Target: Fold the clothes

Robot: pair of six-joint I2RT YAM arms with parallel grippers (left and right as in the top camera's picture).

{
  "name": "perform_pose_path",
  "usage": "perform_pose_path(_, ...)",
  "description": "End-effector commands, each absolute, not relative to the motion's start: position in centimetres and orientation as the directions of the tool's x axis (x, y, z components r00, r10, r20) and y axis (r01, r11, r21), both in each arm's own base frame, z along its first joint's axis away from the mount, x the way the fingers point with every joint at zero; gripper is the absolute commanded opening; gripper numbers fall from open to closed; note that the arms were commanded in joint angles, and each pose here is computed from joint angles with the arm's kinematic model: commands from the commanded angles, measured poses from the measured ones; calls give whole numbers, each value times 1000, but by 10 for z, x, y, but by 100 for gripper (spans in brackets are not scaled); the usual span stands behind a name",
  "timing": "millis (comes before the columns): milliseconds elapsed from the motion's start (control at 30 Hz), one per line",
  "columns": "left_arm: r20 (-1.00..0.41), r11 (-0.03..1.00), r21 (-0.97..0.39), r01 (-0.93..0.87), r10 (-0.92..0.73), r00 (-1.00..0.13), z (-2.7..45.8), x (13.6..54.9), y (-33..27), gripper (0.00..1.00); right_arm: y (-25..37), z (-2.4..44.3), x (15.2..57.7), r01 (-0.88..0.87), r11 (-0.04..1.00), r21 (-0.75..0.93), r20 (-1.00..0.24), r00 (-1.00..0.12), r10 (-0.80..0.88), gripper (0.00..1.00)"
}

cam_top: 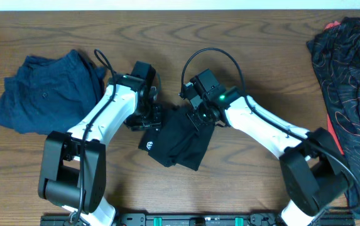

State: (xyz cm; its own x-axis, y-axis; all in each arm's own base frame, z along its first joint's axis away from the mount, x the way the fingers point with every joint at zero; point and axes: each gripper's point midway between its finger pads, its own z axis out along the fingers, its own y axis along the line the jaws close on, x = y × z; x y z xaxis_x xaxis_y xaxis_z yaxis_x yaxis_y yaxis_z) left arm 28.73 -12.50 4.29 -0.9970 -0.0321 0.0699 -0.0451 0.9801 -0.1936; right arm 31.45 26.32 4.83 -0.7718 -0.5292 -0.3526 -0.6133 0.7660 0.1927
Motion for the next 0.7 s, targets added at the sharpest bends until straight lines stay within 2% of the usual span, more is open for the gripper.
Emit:
perform_pose_path(0, 103, 986, -162, -37, -21, -994, 27, 277, -119, 50, 264, 83, 319, -631, 758, 168, -432, -738, -518, 11)
perform_pose_path(100, 91, 985, -166, -39, -24, -996, 21, 277, -119, 50, 259, 94, 312, -630, 758, 168, -429, -739, -519, 11)
perform_pose_path(233, 78, 984, -171, -40, -27, -997, 18, 279, -119, 51, 234, 84, 287, -653, 747, 125, -306, -742, -597, 13)
perform_pose_path(367, 76, 984, -172, -40, -27, -997, 18, 280, -120, 51, 180, 68, 280, -595, 799, -88, -142, -786, -601, 14)
perform_pose_path(400, 76, 984, -172, -39, -27, -997, 18, 280, -120, 51, 166, 66, 283, -565, 810, -159, -124, -802, -584, 20)
perform_pose_path(433, 76, 984, -172, -40, -27, -997, 18, 280, -120, 50, 157, 67, 287, -533, 819, -211, -120, -817, -563, 24)
perform_pose_path(500, 76, 984, -172, -40, -27, -997, 18, 280, -120, 51, 148, 69, 293, -480, 837, -263, -134, -841, -525, 27)
perform_pose_path(667, 76, 984, -172, -40, -27, -997, 18, 280, -120, 51, 150, 72, 302, -421, 868, -262, -187, -861, -474, 25)
